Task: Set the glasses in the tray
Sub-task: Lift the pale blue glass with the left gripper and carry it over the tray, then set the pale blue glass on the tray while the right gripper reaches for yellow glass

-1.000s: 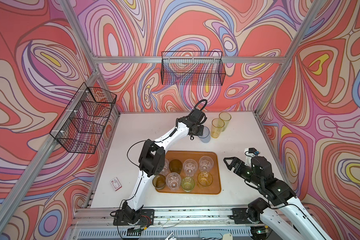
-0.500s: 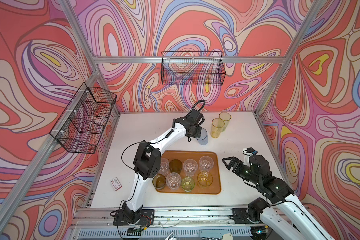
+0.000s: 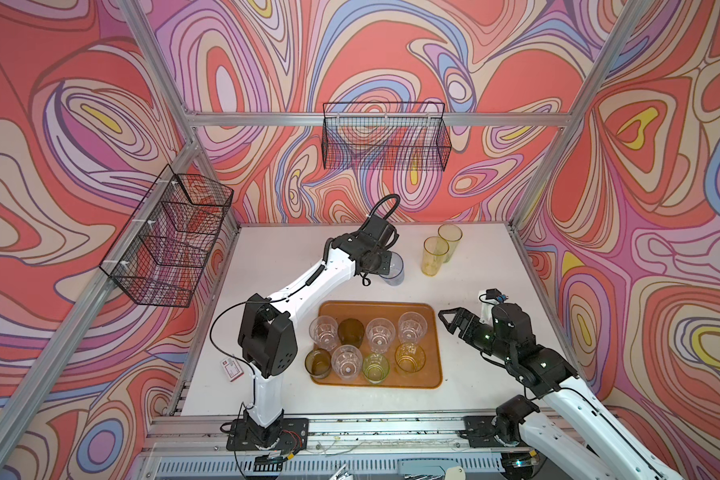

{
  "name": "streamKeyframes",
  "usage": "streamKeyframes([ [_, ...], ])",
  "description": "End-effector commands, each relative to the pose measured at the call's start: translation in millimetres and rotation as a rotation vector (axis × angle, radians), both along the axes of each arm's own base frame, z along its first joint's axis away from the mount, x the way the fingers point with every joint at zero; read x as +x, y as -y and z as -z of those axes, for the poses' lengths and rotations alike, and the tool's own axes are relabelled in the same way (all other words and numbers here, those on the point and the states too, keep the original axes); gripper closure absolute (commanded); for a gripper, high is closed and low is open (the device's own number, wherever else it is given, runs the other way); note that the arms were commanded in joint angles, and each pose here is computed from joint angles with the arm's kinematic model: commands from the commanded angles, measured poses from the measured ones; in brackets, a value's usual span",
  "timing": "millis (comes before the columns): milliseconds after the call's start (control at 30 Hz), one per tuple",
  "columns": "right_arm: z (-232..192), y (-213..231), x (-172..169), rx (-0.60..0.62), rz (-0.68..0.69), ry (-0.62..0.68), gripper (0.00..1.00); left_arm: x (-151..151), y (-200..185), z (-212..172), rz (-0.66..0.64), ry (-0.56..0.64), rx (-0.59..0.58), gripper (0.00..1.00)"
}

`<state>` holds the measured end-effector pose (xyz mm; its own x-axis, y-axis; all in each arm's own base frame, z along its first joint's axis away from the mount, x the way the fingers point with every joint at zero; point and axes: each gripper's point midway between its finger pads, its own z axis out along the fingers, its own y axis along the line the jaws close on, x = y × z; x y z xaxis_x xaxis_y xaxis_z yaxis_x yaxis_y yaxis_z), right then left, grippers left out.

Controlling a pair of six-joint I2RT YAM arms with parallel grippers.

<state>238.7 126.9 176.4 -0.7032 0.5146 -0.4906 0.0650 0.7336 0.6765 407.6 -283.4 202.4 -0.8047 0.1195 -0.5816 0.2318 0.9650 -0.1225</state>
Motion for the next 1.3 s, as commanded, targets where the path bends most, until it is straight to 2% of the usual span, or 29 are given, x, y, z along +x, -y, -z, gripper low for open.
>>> streamKeyframes([
  [0, -23.1, -2.4, 12.5, -0.020, -0.016, 0.080, 0.04, -12.8, -20.4, -11.6, -0.026, 0.007, 0.031, 1.00],
  [300, -30.2, -15.0, 24.7, -0.063, -0.093, 0.105, 0.04, -46.6, -53.7, -18.0, -0.039, -0.028, 0.096, 1.00],
  [633, -25.0, -23.6, 29.3, -0.059, -0.134, 0.105, 0.04, -78.9, -110.8, -2.8, -0.099, -0.034, 0.285, 1.00],
  [1267, -12.6, -21.3, 29.1, -0.065, -0.118, 0.068, 0.04, -78.4, -142.0, 41.4, -0.169, -0.168, 0.304, 1.00],
])
